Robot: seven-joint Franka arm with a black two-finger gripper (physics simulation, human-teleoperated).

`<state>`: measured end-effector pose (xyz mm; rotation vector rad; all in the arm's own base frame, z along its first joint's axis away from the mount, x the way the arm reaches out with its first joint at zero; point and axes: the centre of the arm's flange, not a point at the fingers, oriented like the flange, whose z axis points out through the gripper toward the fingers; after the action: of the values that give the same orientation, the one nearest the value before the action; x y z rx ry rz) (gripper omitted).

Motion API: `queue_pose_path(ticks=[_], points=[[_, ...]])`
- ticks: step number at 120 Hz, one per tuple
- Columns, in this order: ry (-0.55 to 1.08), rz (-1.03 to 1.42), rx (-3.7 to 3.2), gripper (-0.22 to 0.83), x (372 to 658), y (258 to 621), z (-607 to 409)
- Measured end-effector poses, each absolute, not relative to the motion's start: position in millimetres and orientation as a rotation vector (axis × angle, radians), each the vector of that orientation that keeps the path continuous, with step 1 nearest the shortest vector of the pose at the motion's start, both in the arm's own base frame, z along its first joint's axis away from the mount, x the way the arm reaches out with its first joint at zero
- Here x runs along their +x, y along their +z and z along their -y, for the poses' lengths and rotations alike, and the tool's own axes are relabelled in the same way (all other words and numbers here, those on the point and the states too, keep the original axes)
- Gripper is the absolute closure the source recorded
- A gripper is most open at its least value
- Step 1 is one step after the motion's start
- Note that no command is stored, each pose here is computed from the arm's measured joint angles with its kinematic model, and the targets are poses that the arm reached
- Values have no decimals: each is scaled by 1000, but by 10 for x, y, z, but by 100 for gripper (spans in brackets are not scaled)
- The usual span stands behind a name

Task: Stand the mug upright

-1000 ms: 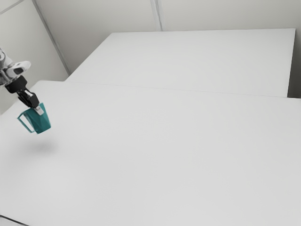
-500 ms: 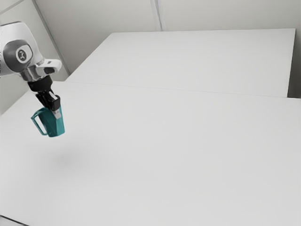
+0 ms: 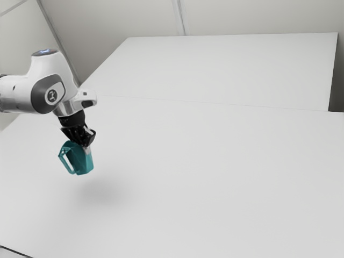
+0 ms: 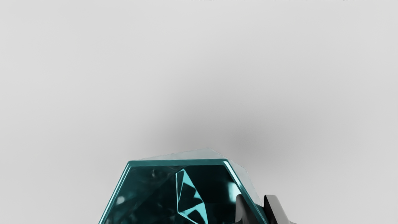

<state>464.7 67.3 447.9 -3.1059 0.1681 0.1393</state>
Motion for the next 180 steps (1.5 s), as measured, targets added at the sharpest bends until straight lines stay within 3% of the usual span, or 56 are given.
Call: queue_pose_path(ticks=[52,119,152,180], points=[[-39,1,-3040,78,4694,4116,-208],[-107,182,-3006,78,4824,3683,80],[-139,262,-3017,42,4842,3715,148],[-251,290,-3044,18,4887,4082,310]])
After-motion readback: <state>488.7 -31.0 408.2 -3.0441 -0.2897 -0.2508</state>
